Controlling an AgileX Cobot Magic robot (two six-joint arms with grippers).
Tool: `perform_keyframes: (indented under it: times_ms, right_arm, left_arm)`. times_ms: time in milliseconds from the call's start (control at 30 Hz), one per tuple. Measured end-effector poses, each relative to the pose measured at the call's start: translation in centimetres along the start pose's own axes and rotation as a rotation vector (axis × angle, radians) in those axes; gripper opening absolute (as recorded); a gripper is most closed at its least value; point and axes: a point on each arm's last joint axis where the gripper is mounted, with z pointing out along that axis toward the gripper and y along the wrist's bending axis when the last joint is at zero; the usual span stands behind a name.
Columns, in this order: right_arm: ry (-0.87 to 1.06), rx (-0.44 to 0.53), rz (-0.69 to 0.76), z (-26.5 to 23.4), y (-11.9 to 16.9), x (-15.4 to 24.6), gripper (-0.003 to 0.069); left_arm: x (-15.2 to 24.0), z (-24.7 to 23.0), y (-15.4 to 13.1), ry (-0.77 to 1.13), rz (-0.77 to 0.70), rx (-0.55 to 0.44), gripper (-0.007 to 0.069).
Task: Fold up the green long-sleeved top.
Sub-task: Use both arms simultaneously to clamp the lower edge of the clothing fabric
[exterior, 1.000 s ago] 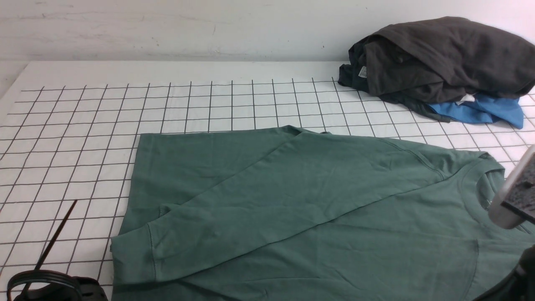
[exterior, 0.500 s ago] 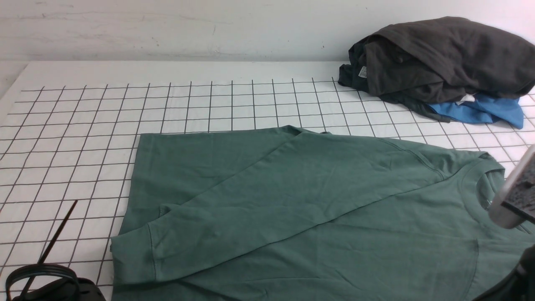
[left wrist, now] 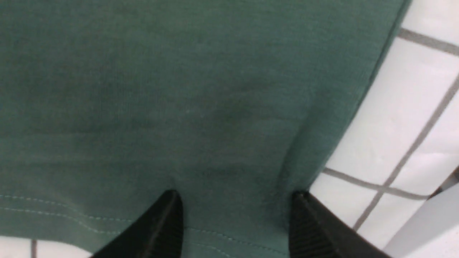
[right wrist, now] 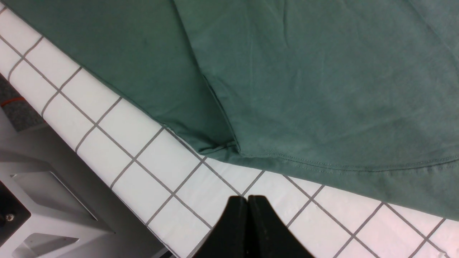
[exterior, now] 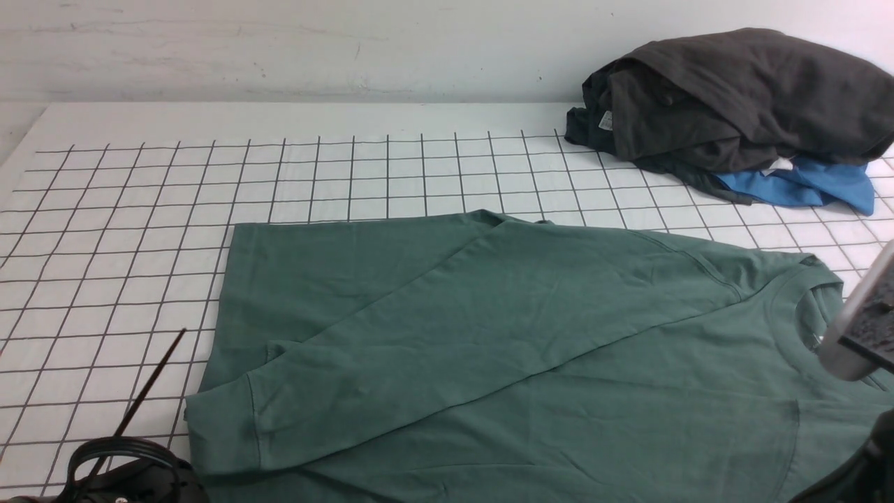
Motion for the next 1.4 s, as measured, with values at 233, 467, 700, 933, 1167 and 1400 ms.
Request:
perform_keyframes:
  times_ms: [233,467,700,933,1167,1400]
  right_arm:
    - [0.0,0.001,0.0,0.0,0.0,0.0,-0.0014]
    - [0.0,0.001,0.0,0.0,0.0,0.0,-0.0014]
    - [0.0,0.001,0.0,0.0,0.0,0.0,-0.0014]
    - [0.0,0.002,-0.001,0.0,0.0,0.0,-0.0014]
    - [0.0,0.002,-0.001,0.0,0.0,0.0,-0.0014]
    - [0.001,0.003,-0.002,0.0,0.0,0.0,-0.0014]
  left_arm:
    - [0.2,-0.1,-0.2,-0.017,-0.073,0.006,0.0205]
    - [0.1,-0.2,-0.1,-0.034,-0.074,-0.006,0.0074]
    - [-0.4,-1.1,0.2,-0.026,-0.069,-0.016,0.0002]
    - [-1.0,-2.3,0.5,-0.008,-0.067,-0.021,0.0002]
    - [-1.0,-2.3,0.6,-0.013,-0.067,-0.024,0.0061]
    - [-1.3,-2.3,0.6,-0.043,-0.066,-0.03,0.0223]
